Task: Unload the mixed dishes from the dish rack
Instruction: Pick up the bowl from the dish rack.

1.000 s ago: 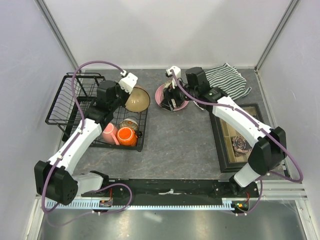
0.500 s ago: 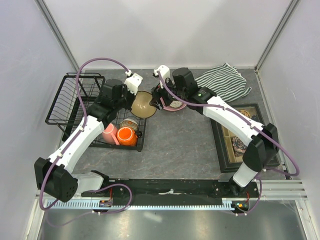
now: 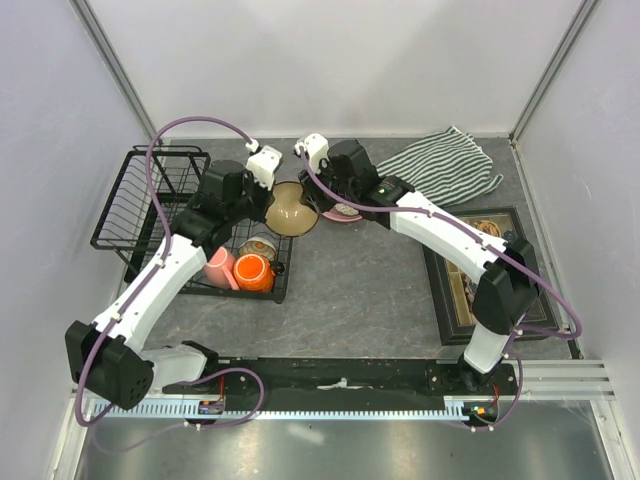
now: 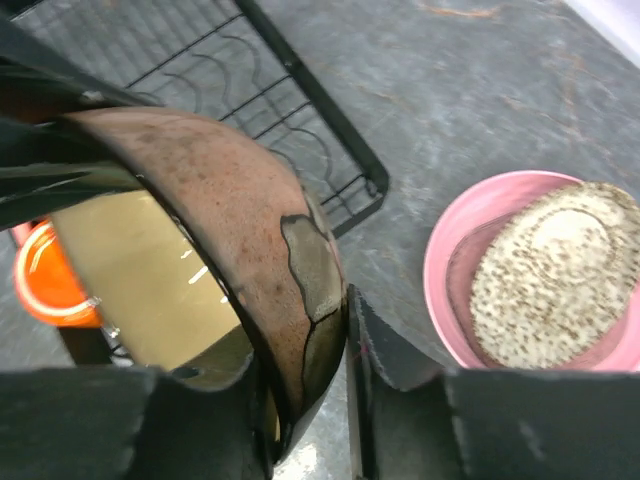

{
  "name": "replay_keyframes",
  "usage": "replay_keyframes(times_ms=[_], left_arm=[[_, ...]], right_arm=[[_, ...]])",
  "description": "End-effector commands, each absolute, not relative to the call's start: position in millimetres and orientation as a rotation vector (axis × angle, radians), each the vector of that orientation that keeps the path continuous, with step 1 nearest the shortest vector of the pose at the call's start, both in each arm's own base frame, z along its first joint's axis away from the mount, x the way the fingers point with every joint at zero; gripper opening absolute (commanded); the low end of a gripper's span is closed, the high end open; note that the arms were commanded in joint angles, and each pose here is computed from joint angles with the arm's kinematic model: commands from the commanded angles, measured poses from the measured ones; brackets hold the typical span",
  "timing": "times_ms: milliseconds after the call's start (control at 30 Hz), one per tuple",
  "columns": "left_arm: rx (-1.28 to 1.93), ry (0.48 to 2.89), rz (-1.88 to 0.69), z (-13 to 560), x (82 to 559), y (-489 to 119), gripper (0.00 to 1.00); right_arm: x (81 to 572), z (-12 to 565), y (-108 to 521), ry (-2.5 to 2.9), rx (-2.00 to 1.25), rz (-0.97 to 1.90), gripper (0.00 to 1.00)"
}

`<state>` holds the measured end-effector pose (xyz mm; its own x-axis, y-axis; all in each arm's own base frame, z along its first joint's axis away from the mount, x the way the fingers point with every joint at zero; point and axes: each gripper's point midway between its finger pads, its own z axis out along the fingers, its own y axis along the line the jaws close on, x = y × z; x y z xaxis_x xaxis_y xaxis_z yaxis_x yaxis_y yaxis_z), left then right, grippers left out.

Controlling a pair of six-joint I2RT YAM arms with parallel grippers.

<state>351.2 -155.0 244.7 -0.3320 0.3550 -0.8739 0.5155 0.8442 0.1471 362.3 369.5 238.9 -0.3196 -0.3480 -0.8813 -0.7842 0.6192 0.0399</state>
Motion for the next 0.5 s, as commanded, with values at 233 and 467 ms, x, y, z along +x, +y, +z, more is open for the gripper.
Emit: replay_keyframes(times_ms=[233,467], left_arm=[[0.596,1.708,-0.269,320,348,-167,0.46],[0.601,1.642,-0.214,352,346,-156,0.87]], right_arm=[[378,248,354,1.885,-0.875,0.468,0.0],[391,237,323,1.96,-0.836,0.437,0.0]])
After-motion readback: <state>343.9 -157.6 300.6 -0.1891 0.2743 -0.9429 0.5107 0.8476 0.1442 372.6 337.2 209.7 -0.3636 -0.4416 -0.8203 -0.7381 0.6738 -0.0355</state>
